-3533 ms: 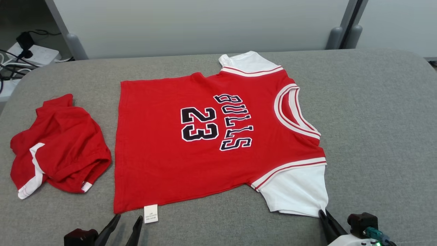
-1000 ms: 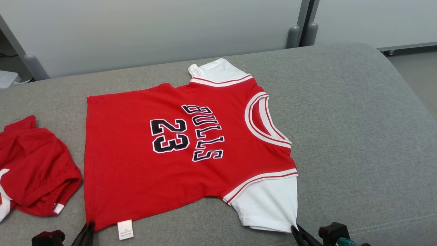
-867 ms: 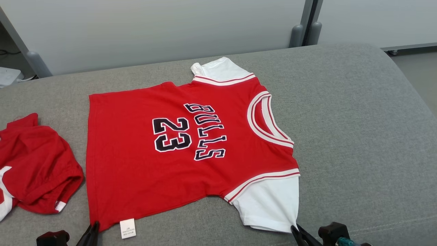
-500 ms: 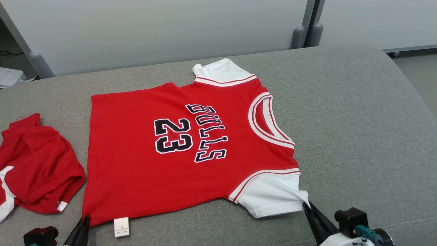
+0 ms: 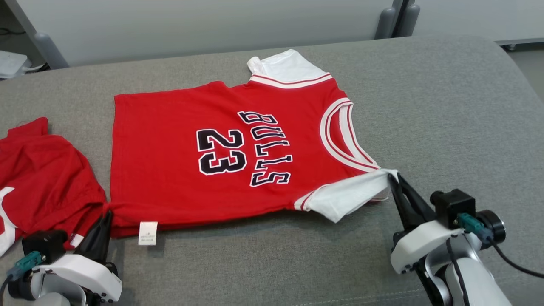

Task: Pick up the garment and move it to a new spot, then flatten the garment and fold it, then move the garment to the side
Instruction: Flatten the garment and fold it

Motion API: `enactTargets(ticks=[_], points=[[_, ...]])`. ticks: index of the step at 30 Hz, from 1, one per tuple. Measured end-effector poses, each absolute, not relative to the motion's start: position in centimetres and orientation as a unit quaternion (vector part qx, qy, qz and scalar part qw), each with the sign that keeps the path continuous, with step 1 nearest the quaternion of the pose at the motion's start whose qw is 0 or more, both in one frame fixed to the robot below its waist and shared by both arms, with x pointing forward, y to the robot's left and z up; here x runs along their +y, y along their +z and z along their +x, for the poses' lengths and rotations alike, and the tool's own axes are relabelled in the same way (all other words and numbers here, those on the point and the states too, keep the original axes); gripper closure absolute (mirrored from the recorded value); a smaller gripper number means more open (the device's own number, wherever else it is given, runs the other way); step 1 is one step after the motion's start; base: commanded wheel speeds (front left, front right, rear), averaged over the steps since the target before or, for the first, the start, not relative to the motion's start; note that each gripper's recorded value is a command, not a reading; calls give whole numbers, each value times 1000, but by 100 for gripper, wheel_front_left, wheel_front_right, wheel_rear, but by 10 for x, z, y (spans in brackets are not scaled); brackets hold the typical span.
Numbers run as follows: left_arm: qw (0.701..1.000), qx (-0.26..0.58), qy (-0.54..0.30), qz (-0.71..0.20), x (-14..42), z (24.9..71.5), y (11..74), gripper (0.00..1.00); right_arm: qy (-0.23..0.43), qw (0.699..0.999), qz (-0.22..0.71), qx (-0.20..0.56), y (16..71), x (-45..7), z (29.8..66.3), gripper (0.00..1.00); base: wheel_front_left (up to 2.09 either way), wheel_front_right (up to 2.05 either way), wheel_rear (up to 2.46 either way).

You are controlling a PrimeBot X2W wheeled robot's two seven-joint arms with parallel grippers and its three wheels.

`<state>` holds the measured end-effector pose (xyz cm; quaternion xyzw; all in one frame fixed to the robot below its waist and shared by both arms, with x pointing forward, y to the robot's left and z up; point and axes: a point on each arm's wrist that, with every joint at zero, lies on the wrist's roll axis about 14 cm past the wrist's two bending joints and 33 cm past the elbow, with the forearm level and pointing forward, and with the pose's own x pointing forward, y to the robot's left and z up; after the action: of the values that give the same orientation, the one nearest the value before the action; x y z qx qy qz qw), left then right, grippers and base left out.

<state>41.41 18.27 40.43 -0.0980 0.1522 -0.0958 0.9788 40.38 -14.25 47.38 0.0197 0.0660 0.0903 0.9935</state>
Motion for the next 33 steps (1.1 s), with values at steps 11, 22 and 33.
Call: enactTargets(ticks=[11, 22, 33], points=[[975, 173, -112, -87, 191, 434, 392, 100, 91, 994, 5, 68, 470, -144, 461, 100, 0, 0, 0], [972, 170, -139, -79, 197, 466, 385, 100, 102, 990, -3, 95, 432, -135, 511, 100, 0, 0, 0], [976, 149, -135, -83, 205, 479, 392, 100, 111, 989, 0, 92, 419, -125, 539, 100, 0, 0, 0]])
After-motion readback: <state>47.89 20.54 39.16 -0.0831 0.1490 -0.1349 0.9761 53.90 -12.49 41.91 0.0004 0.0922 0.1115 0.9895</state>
